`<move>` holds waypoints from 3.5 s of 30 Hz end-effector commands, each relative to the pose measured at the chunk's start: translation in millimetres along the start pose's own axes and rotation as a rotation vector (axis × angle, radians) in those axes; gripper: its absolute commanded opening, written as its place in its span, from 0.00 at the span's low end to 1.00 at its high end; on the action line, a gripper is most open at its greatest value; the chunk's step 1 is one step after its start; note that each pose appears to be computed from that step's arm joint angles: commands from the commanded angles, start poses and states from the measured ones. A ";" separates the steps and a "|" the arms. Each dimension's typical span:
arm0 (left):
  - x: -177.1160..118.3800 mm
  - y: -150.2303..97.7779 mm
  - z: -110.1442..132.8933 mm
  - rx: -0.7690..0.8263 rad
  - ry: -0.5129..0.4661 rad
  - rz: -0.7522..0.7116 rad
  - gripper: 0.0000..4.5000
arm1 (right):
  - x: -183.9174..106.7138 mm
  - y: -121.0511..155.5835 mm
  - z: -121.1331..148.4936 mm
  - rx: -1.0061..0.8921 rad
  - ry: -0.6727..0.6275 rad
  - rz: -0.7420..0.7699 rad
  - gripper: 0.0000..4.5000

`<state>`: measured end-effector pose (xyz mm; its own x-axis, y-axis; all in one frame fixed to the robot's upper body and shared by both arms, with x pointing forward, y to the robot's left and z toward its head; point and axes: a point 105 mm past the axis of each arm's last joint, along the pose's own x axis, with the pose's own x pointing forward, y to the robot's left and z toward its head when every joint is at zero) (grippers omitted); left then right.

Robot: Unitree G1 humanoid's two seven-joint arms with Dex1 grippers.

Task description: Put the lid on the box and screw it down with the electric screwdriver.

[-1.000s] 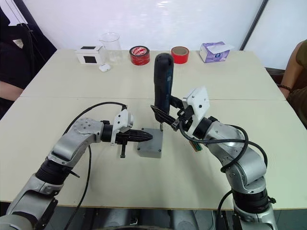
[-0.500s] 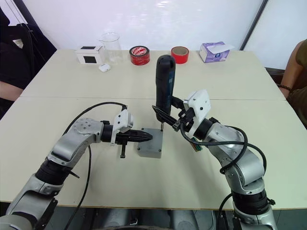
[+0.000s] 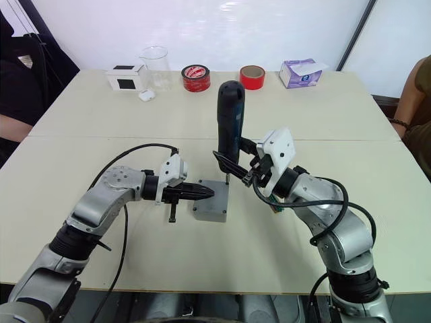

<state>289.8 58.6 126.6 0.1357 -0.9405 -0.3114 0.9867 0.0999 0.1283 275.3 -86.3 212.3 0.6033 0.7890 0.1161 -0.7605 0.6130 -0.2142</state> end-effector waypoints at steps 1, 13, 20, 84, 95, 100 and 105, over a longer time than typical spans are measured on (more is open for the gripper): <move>-1.6 -1.5 -9.3 -0.021 0.037 0.002 0.00 | 0.1 5.5 -0.8 0.006 0.013 0.021 0.40; -1.6 -0.3 -10.5 -0.024 0.038 0.005 0.00 | 6.6 4.4 -8.7 0.067 0.065 0.036 0.40; -1.7 -0.5 -10.9 -0.023 0.038 0.009 0.00 | 10.4 -1.5 -6.5 0.030 0.016 0.001 0.40; -0.1 -4.1 -6.3 0.013 0.043 -0.004 0.00 | 8.1 -15.8 56.5 0.002 -0.146 -0.039 0.40; -14.0 -5.5 35.6 0.107 -0.042 -0.019 0.00 | -33.7 -59.5 68.5 0.077 0.156 -0.193 0.40; -24.8 -5.6 54.9 0.141 -0.087 -0.026 0.00 | -56.9 -83.5 53.1 0.145 0.440 -0.282 0.40; -36.0 -6.6 72.8 0.171 -0.131 -0.026 0.00 | -83.1 -103.0 24.1 0.231 0.715 -0.380 0.40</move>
<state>277.2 66.6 184.6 0.0952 -0.9694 -0.2264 0.9749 0.0447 0.2183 297.7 -203.2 247.9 0.7840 0.4023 -0.4728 -0.4911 0.8677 -0.0761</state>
